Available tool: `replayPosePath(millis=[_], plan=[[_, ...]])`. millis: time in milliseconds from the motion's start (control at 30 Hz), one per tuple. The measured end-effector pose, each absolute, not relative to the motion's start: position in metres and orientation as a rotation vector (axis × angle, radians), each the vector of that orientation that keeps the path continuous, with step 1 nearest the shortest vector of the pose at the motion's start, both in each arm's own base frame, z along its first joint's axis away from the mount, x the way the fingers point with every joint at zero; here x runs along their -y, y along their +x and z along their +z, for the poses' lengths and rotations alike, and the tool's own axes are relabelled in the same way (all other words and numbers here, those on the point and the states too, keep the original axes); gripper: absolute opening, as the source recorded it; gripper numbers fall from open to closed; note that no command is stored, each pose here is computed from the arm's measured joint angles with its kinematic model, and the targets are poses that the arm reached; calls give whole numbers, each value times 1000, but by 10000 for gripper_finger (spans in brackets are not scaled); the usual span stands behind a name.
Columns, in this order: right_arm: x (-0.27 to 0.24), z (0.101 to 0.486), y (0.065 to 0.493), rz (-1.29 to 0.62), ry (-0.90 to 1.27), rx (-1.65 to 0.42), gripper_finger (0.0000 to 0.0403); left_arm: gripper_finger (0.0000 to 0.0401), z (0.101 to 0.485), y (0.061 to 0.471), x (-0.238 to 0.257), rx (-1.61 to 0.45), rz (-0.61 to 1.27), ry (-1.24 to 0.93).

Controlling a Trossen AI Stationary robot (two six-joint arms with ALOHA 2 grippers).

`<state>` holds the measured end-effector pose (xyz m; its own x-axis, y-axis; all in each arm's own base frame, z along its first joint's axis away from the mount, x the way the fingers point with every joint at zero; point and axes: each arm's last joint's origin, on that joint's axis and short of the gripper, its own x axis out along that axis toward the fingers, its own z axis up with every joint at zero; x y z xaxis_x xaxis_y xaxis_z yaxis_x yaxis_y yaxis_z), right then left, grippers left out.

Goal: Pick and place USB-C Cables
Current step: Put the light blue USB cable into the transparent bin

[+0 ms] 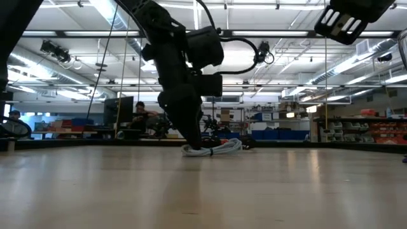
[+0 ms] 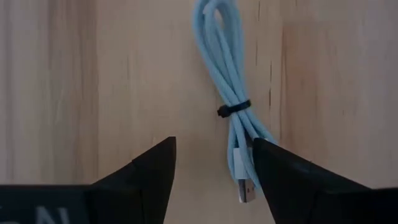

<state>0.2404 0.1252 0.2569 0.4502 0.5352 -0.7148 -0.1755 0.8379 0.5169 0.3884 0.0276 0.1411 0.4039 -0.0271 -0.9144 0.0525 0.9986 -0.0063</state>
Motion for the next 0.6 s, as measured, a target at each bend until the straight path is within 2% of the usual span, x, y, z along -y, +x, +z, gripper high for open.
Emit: replayPosePath(millis=[167, 267, 367, 533, 600], plan=[[-125, 256, 240, 452, 398, -1024, 172, 219, 136, 391, -27, -1153, -49, 17], [-124, 255, 238, 443, 394, -1046, 172, 194, 136, 391, -27, -1153, -43, 9], [-123, 253, 237, 431, 390, -1074, 172, 146, 136, 391, -27, -1155, -43, 7], [-118, 251, 233, 357, 415, -1144, 172, 33, 138, 393, -26, -1152, -53, 15], [-111, 256, 229, 260, 467, -1244, 171, 22, 141, 395, -21, -1140, -85, 15]])
